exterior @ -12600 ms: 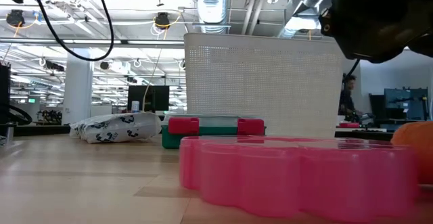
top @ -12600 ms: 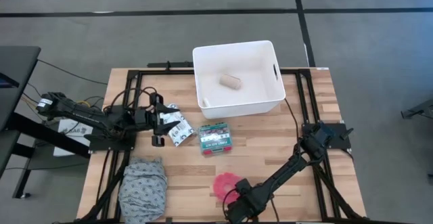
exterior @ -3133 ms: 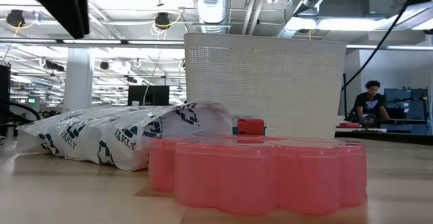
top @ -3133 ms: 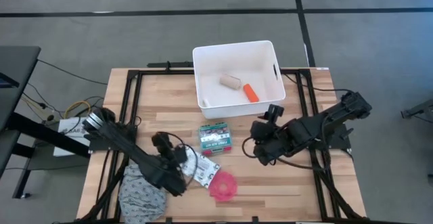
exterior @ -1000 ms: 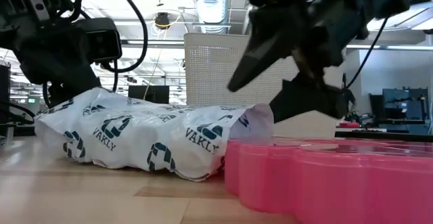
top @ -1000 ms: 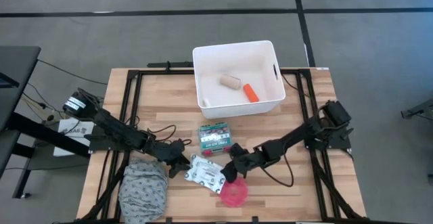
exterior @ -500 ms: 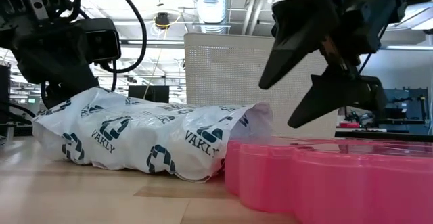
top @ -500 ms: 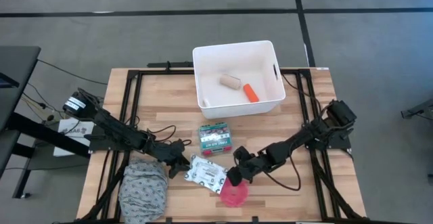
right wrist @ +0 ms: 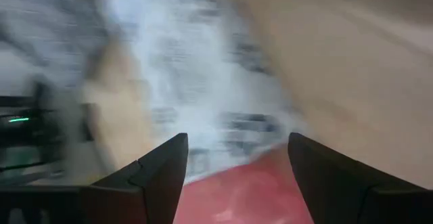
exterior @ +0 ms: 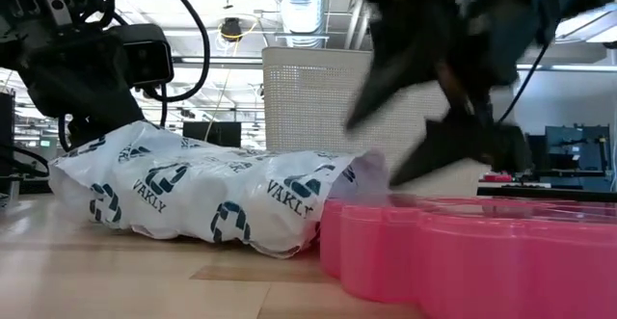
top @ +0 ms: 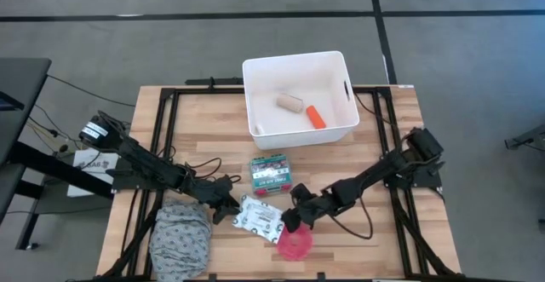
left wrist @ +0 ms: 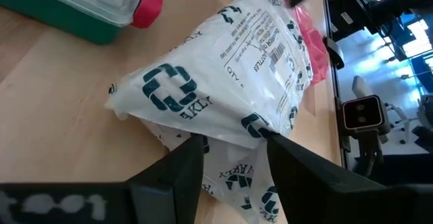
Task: Pick & place medical supplies in basket/bin
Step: Put the mailer bag into the white bin
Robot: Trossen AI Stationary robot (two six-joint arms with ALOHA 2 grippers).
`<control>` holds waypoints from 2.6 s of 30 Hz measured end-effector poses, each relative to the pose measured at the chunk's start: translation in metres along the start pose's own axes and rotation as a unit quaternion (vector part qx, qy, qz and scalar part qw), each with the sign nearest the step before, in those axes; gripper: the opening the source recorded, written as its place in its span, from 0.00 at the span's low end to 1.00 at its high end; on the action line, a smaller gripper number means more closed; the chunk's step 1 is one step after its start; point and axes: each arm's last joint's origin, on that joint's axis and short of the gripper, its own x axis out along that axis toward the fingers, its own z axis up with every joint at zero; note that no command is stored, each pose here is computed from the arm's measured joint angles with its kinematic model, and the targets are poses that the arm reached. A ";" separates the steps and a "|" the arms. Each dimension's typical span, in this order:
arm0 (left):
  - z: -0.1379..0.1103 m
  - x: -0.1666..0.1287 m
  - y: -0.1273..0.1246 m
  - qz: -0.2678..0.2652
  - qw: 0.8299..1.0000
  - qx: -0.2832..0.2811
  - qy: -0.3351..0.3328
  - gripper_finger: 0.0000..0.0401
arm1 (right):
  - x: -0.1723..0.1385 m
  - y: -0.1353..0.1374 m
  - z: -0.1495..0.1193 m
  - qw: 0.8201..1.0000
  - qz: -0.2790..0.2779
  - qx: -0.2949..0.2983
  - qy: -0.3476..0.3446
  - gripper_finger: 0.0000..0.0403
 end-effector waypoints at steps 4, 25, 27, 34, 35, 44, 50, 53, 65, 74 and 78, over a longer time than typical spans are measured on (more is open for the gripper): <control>-0.001 0.001 0.000 0.001 1.000 -0.006 0.001 0.38 | 0.024 -0.004 0.000 0.999 0.038 0.013 0.021 0.62; -0.008 0.011 0.007 -0.005 0.998 -0.055 0.034 0.38 | 0.041 -0.010 0.021 0.996 0.086 -0.020 0.029 0.62; -0.008 0.011 0.007 -0.007 0.998 -0.055 0.037 0.38 | 0.041 -0.010 0.021 0.995 0.087 -0.043 0.028 0.62; -0.008 0.011 0.007 -0.010 0.998 -0.054 0.040 0.38 | 0.040 -0.009 0.020 0.993 0.092 -0.075 0.025 0.62; -0.008 0.011 0.006 -0.011 0.998 -0.054 0.039 0.38 | 0.040 -0.009 0.020 0.993 0.092 -0.076 0.025 0.62; -0.008 0.012 0.003 -0.014 0.999 -0.036 0.033 0.38 | 0.040 -0.009 0.020 0.992 0.092 -0.077 0.029 0.62; -0.008 0.012 0.003 -0.015 0.999 -0.023 0.032 0.38 | 0.040 -0.008 0.020 0.992 0.095 -0.077 0.030 0.62; -0.008 0.012 0.003 -0.016 0.999 -0.022 0.032 0.38 | 0.040 -0.008 0.019 0.993 0.095 -0.060 0.032 0.62; -0.007 0.012 0.002 -0.016 0.999 -0.019 0.030 0.38 | 0.040 -0.008 0.019 0.994 0.093 -0.055 0.027 0.62; -0.008 0.012 0.002 -0.016 0.999 -0.016 0.031 0.38 | 0.042 -0.011 0.025 0.996 0.081 -0.040 0.016 0.62; -0.010 0.012 0.001 -0.017 0.999 -0.009 0.032 0.38 | 0.043 -0.010 0.023 0.995 0.086 -0.044 0.014 0.62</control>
